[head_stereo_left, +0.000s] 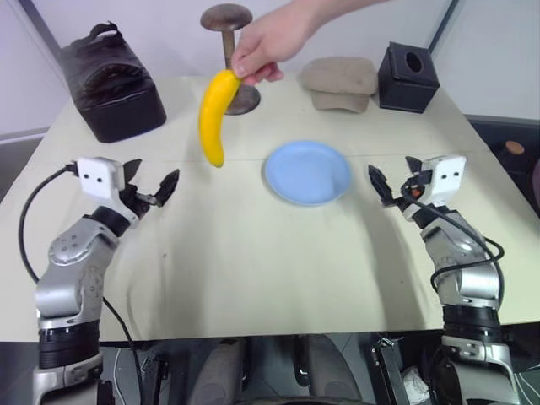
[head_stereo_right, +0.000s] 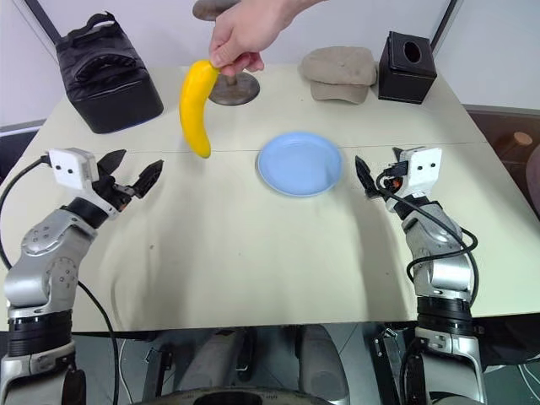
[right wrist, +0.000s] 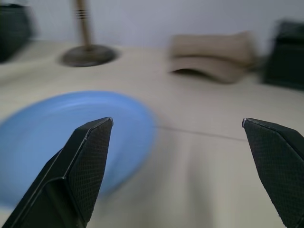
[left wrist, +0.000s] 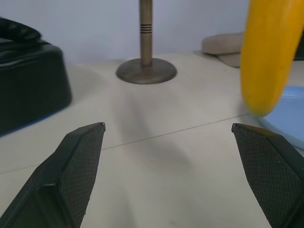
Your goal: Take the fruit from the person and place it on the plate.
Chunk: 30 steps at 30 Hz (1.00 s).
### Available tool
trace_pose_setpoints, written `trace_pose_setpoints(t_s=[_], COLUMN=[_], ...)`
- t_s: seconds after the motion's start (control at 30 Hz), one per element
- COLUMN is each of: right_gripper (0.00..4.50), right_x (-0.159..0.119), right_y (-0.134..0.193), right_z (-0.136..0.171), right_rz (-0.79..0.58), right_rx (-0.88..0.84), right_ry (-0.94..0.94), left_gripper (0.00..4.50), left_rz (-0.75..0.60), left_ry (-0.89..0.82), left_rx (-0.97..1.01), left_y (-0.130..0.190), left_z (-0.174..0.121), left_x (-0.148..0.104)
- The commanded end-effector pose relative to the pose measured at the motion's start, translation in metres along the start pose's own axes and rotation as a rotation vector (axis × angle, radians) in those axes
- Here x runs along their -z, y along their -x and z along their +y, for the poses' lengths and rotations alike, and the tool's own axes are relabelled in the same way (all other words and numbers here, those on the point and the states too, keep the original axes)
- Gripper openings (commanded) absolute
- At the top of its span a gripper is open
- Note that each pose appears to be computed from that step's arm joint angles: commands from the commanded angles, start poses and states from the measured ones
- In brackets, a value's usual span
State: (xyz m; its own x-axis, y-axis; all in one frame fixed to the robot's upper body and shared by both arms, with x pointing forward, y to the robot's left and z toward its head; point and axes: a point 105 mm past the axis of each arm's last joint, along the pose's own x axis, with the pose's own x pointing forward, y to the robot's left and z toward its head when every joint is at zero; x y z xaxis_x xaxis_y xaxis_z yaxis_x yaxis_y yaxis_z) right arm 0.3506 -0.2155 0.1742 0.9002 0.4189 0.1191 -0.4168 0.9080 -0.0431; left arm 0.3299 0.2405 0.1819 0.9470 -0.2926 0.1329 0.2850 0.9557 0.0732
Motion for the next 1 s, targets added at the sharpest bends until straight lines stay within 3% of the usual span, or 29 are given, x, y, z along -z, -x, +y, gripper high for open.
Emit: trace_pose_setpoints(t_s=[0.03, 0.2, 0.47, 1.0], right_gripper=[4.46, 4.46, 4.46, 4.46], right_x=[-0.033, -0.038, -0.031, -0.023], right_y=[0.005, 0.01, 0.001, 0.006], right_z=[0.029, 0.037, 0.042, 0.048], right_rz=[-0.02, 0.059, 0.07, 0.044], right_rx=[-0.242, -0.337, -0.326, -0.26], right_ry=[-0.013, 0.004, 0.014, 0.001], left_gripper=[4.5, 4.5, 4.5, 4.5], left_rz=[-0.047, -0.052, -0.084, -0.098], left_ry=[-0.035, -0.042, -0.043, -0.023], left_rx=[0.022, 0.117, 0.432, 0.53], left_y=[0.004, 0.007, -0.015, -0.076], left_z=[0.003, 0.0, -0.038, -0.051], left_x=[-0.017, -0.029, -0.066, -0.062])
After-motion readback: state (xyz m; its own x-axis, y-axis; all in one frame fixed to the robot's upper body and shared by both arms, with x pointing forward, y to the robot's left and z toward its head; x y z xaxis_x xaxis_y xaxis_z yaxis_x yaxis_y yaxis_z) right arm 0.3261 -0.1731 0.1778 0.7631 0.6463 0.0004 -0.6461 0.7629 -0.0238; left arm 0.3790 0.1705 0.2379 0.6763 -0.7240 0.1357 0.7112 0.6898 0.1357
